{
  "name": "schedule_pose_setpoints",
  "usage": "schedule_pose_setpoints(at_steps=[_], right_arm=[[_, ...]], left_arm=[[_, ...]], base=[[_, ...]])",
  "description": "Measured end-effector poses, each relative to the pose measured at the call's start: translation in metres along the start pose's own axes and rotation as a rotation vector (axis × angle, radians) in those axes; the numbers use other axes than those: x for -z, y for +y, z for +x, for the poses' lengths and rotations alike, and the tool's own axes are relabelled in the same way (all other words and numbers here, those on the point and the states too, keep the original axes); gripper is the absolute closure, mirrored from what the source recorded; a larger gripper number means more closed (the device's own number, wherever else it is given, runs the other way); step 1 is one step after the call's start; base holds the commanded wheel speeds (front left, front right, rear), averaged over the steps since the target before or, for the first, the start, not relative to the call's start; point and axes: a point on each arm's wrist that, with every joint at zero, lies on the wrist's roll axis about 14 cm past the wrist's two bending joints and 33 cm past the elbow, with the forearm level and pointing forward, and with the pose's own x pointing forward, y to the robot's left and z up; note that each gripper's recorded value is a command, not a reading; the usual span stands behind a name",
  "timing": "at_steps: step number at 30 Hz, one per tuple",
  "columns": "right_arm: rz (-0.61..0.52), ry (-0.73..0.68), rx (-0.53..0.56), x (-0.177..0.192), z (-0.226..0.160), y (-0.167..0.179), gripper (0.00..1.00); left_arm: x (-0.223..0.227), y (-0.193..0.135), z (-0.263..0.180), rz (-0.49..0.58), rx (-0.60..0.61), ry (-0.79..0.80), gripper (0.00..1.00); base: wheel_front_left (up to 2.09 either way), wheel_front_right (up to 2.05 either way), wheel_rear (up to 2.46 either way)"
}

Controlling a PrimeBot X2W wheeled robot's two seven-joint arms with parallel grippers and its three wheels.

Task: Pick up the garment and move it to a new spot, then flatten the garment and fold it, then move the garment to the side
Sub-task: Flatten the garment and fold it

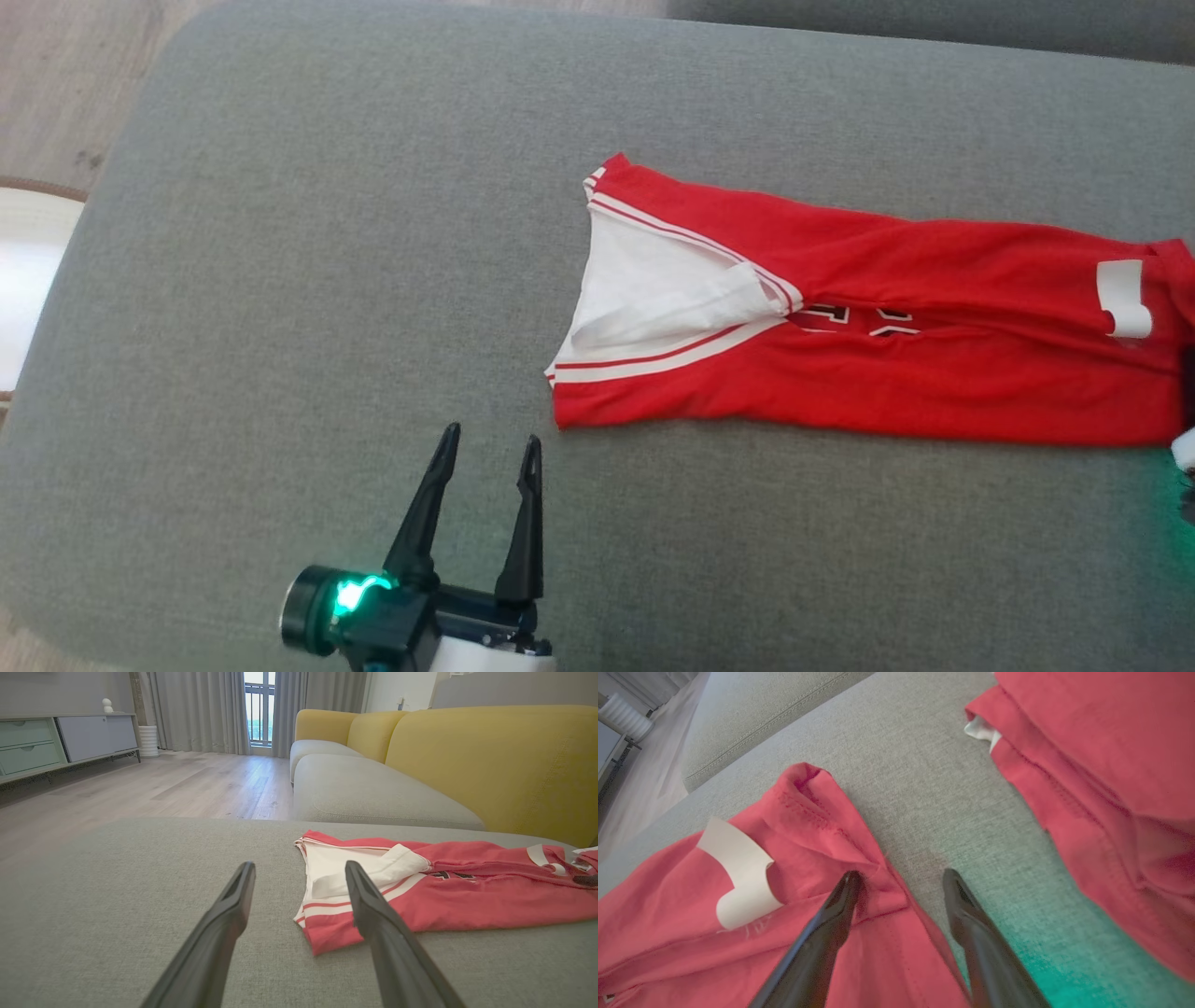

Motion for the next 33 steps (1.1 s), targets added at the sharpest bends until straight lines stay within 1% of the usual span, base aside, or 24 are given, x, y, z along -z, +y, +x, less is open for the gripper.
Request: schedule_pose_setpoints(at_steps=[1,5,10,12,14,15,17,20,23,27,30,33], right_arm=[[0.003,0.008,-0.006,0.001,0.000,0.001,1.00],[0.014,0.011,-0.042,0.003,-0.004,0.011,1.00],[0.004,-0.041,-0.039,0.000,-0.017,0.004,1.00],[0.003,-0.073,-0.033,-0.006,-0.024,-0.002,1.00],[-0.007,-0.115,-0.029,-0.020,-0.031,-0.008,1.00],[-0.021,-0.175,-0.019,-0.041,-0.040,-0.016,1.00],[-0.034,-0.232,-0.010,-0.062,-0.051,-0.024,1.00],[-0.044,-0.306,-0.022,-0.088,-0.066,-0.023,1.00],[-0.042,-0.368,-0.086,-0.108,-0.079,-0.003,1.00],[-0.056,-0.429,-0.212,-0.122,-0.096,0.044,1.00],[-0.064,-0.425,-0.321,-0.115,-0.104,0.086,1.00],[-0.085,-0.388,-0.416,-0.097,-0.107,0.127,1.00]], left_arm=[[0.000,-0.002,0.001,-0.004,0.009,-0.002,0.00],[0.000,-0.002,0.003,-0.004,0.013,-0.001,0.00],[-0.001,-0.006,0.003,0.001,0.034,-0.008,0.00],[-0.003,-0.008,0.004,0.001,0.044,-0.016,0.00],[-0.005,-0.009,0.005,0.008,0.050,-0.024,0.00],[-0.007,-0.011,0.007,0.008,0.056,-0.033,0.00],[-0.009,-0.015,0.008,0.005,0.076,-0.039,0.00],[-0.011,-0.021,0.009,0.007,0.096,-0.048,0.00],[-0.013,-0.025,0.008,0.006,0.107,-0.056,0.00],[-0.013,-0.028,0.003,0.001,0.121,-0.057,0.00],[-0.012,-0.029,-0.001,0.001,0.126,-0.053,0.00],[-0.013,-0.026,-0.003,0.003,0.117,-0.058,0.00]], base=[[0.00,0.00,0.00],[0.00,0.00,0.00],[0.00,0.00,0.00],[0.00,0.00,0.00],[0.00,0.00,0.00],[0.00,0.00,0.00],[0.00,0.00,0.00],[0.00,0.00,0.00],[0.00,0.00,0.00],[0.00,0.00,0.00],[0.00,0.00,0.00],[0.00,0.00,0.00]])
